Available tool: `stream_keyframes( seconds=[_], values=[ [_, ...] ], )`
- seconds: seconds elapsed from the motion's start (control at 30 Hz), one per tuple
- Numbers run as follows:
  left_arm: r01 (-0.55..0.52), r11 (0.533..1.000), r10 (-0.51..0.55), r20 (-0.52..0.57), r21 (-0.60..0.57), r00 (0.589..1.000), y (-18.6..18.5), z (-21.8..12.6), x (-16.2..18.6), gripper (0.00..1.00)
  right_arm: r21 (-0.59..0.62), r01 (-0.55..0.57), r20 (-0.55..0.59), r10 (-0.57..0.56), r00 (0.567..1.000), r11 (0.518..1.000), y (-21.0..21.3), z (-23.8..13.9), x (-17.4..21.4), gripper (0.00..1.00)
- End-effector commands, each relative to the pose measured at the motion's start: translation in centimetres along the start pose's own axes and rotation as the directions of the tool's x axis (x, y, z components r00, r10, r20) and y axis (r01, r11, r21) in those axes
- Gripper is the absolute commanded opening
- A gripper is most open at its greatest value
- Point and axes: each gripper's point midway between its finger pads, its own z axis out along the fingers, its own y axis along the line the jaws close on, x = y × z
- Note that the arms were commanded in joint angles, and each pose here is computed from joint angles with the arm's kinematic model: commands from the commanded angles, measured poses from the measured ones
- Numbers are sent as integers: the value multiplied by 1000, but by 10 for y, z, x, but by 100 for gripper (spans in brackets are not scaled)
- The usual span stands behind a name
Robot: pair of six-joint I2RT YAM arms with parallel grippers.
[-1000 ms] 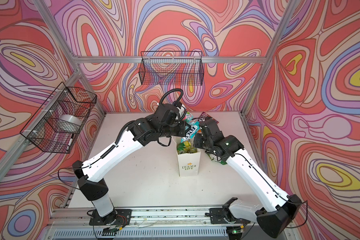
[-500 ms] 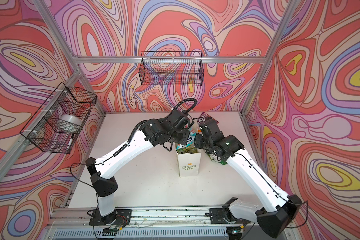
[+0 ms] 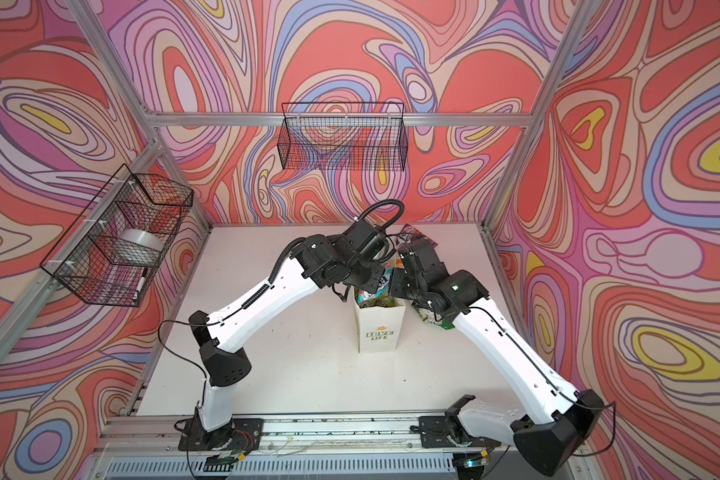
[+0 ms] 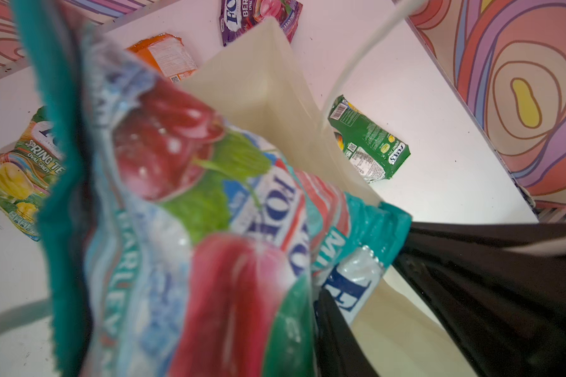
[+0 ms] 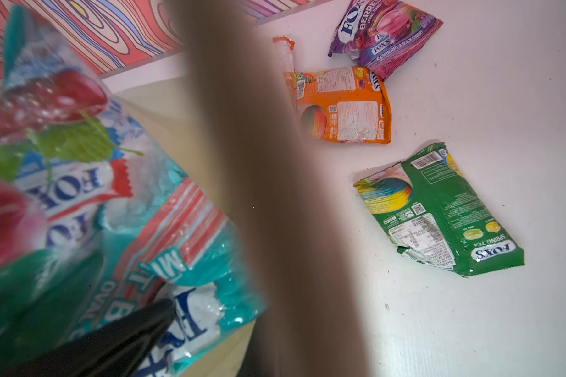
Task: Place the snacks into the paper bag
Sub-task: 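Open the left gripper to drop the packet into the bag, then withdraw the left gripper toward the yellow-green Mango packet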
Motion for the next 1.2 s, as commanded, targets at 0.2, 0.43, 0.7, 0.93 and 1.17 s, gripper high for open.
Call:
stream_keyframes(
  seconds=[0.2,0.43,0.7,0.93,1.17],
  values=[
    [-15,1000,14,35,19,999,-6,-30,-6,57,-27,1,39,0,999,1000,9,-5,-11,0],
    [-16,995,5,110,94,994,-15,-63,-22,61,-25,-1,41,2,999,1000,8,-6,-12,0],
    [-87,983,47,239,160,970,-20,-110,-40,78,-24,0,39,1,999,1000,9,-3,-11,0],
    [-158,974,75,432,159,899,-10,-163,-54,100,-23,-1,48,2,999,1000,8,-6,-12,0],
    [-110,992,53,610,56,791,33,-228,-58,100,-16,5,49,-4,999,1000,7,-5,-13,0]
  ],
)
